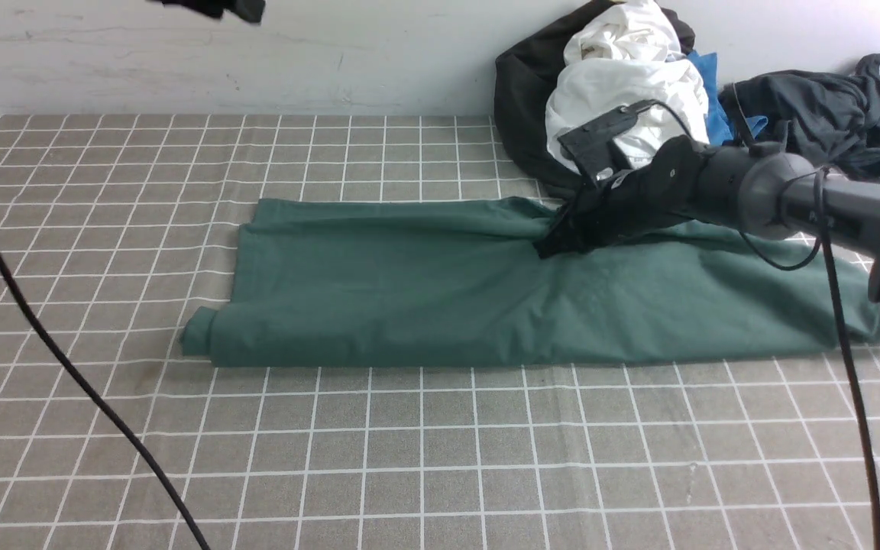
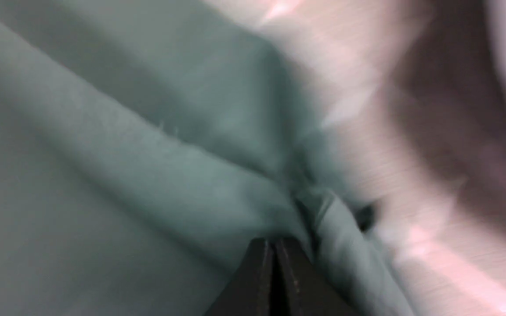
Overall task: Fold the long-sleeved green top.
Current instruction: Use both arms to drag the lower edge of the fabric forward and fold it over the upper edge, then use the right arm to clamp the right edge of the fabric
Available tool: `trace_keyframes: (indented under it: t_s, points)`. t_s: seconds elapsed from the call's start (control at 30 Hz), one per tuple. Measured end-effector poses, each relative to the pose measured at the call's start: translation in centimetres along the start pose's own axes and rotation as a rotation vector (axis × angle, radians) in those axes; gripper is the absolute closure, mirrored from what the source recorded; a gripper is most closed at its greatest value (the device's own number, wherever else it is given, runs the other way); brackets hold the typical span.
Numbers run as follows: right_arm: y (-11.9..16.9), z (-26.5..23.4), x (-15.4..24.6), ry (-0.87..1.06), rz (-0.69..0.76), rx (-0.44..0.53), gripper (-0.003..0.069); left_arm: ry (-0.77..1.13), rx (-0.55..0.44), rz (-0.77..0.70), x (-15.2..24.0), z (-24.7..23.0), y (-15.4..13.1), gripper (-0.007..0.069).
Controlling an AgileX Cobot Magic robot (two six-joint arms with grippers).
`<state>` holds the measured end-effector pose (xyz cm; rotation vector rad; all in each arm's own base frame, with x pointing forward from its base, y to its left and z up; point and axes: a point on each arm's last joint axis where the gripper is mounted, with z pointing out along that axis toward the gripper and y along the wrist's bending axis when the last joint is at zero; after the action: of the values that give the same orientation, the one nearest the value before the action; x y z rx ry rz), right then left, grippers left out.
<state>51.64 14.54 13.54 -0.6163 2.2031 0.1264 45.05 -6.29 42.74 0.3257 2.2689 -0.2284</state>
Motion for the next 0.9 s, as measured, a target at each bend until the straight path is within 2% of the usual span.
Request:
trace_keyframes:
  t_s: [0.1, 0.23, 0.37, 0.43, 0.53, 0.57, 0.6, 0.63, 0.67, 0.77, 0.9]
  points:
    - [-2.2, -0.8, -1.5, -0.083, 0.092, 0.066, 0.0655, -0.062, -0.006, 0.041, -0.5, -5.9, -1.2, 0.0350]
    - [-5.1, -4.1, -3.9, -0.061, 0.128, 0.078, 0.0621, -0.030, -0.046, 0.070, 1.8, -11.5, -2.1, 0.0350]
    - [-6.9, -8.8, -4.4, 0.152, 0.084, 0.067, 0.0600, 0.109, -0.070, 0.060, 7.7, -14.1, -2.8, 0.0350]
    - [-7.4, -10.4, -3.8, 0.254, 0.101, 0.056, 0.0596, 0.114, -0.074, 0.056, 10.3, -15.5, -3.3, 0.0350]
    - [-9.2, -13.1, -2.2, 0.463, 0.162, 0.045, 0.0592, 0.083, -0.088, 0.043, 17.0, -16.3, -4.0, 0.0372]
    - [-9.1, -13.1, -2.1, 0.470, 0.163, 0.043, 0.0592, 0.070, -0.091, 0.043, 17.3, -16.3, -4.0, 0.0378]
    - [-10.3, -13.7, -1.3, 0.509, 0.189, 0.050, 0.0587, 0.077, -0.096, 0.034, 21.5, -16.0, -4.3, 0.0426]
    - [-10.3, -13.7, -1.3, 0.511, 0.188, 0.050, 0.0586, 0.058, -0.099, 0.036, 21.5, -16.3, -4.4, 0.0433]
    - [-11.3, -14.0, -0.8, 0.523, 0.207, 0.060, 0.0578, 0.063, -0.101, 0.031, 24.5, -16.2, -4.6, 0.0503]
    - [-12.8, -14.5, -0.1, 0.535, 0.224, 0.092, 0.0542, 0.110, -0.097, 0.023, 29.0, -15.8, -5.0, 0.0601]
    - [-14.6, -15.2, 0.8, 0.561, 0.234, 0.154, 0.0428, 0.167, -0.088, 0.017, 32.6, -15.6, -5.3, 0.0631]
